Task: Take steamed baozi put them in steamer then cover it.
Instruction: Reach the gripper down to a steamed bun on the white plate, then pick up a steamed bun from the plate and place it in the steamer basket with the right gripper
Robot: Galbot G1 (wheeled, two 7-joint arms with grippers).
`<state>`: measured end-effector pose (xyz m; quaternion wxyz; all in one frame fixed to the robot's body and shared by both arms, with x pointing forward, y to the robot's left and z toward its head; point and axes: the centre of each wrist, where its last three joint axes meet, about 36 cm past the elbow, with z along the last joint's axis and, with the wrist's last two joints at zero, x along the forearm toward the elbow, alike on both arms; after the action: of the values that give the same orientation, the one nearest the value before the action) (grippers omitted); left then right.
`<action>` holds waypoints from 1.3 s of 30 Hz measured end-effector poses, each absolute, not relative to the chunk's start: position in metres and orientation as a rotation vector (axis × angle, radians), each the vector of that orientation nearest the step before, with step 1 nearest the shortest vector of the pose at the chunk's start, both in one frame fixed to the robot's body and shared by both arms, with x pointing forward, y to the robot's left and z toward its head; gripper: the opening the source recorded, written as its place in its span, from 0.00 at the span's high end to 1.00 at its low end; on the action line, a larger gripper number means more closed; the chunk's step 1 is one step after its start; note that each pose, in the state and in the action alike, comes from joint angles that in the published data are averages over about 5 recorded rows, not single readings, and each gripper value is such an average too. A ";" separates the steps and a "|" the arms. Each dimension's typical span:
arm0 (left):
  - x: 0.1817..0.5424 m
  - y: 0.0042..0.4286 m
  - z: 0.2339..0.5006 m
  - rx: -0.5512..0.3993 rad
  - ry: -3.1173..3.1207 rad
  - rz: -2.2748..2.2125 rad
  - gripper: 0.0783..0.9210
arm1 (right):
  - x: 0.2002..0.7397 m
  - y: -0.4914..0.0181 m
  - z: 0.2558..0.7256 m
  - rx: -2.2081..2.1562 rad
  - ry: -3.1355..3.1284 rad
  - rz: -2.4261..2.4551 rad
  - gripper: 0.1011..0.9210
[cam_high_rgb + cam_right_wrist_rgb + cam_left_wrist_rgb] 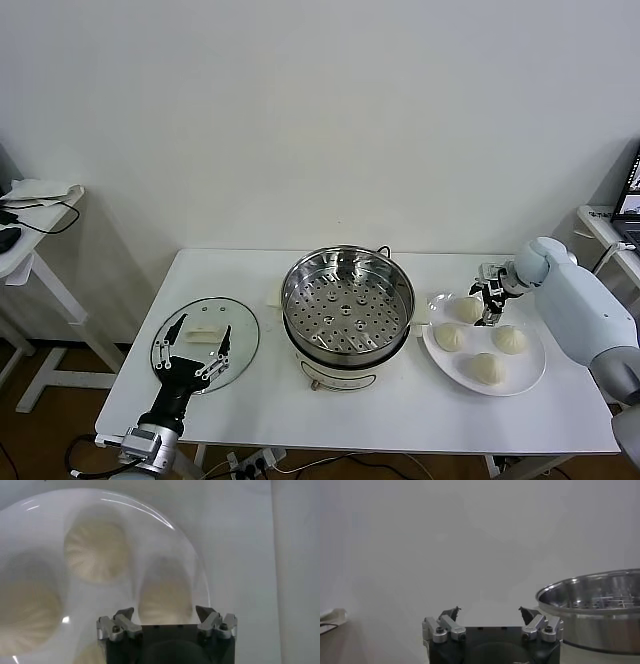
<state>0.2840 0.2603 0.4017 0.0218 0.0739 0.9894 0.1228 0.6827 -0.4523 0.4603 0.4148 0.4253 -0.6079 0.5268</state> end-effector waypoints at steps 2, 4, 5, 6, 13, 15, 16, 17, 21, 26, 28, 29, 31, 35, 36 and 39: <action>0.284 0.260 0.402 0.230 3.065 0.384 0.12 | 0.683 -0.452 0.459 1.068 -1.524 1.323 0.14; 0.283 0.259 0.402 0.230 3.064 0.386 0.12 | 0.683 -0.452 0.458 1.068 -1.522 1.322 0.18; 0.283 0.259 0.402 0.230 3.063 0.386 0.12 | 0.683 -0.452 0.457 1.068 -1.521 1.322 0.21; 0.283 0.259 0.402 0.230 3.063 0.387 0.12 | 0.683 -0.452 0.456 1.068 -1.521 1.321 0.23; 0.281 0.258 0.403 0.232 3.057 0.395 0.12 | 0.682 -0.452 0.454 1.068 -1.525 1.322 0.29; 0.280 0.257 0.403 0.233 3.056 0.396 0.12 | 0.682 -0.452 0.454 1.070 -1.525 1.325 0.30; 0.280 0.257 0.403 0.234 3.055 0.396 0.12 | 0.681 -0.452 0.454 1.071 -1.524 1.326 0.30; 0.280 0.257 0.403 0.234 3.055 0.397 0.12 | 0.681 -0.452 0.455 1.072 -1.523 1.328 0.30; 0.279 0.256 0.404 0.235 3.053 0.397 0.12 | 0.680 -0.455 0.459 1.081 -1.518 1.337 0.30; 0.278 0.255 0.405 0.238 3.050 0.400 0.12 | 0.678 -0.458 0.482 1.116 -1.514 1.379 0.30; 0.278 0.255 0.406 0.241 3.049 0.402 0.12 | 0.677 -0.459 0.498 1.141 -1.508 1.412 0.30; 0.278 0.255 0.406 0.243 3.048 0.402 0.12 | 0.676 -0.458 0.507 1.157 -1.503 1.433 0.30; 0.278 0.255 0.406 0.248 3.047 0.405 0.12 | 0.674 -0.457 0.528 1.195 -1.488 1.482 0.30; 0.278 0.255 0.406 0.257 3.048 0.411 0.12 | 0.670 -0.444 0.578 1.298 -1.429 1.614 0.30; 0.278 0.255 0.406 0.259 3.049 0.413 0.12 | 0.670 -0.439 0.590 1.326 -1.408 1.651 0.30; 0.278 0.255 0.407 0.263 3.048 0.416 0.12 | 0.667 -0.417 0.627 1.414 -1.332 1.768 0.30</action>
<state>0.2777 0.2546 0.4072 0.0272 0.0851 0.9869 0.1346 0.6670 -0.4173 0.6274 0.2548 0.5205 -0.4903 0.6510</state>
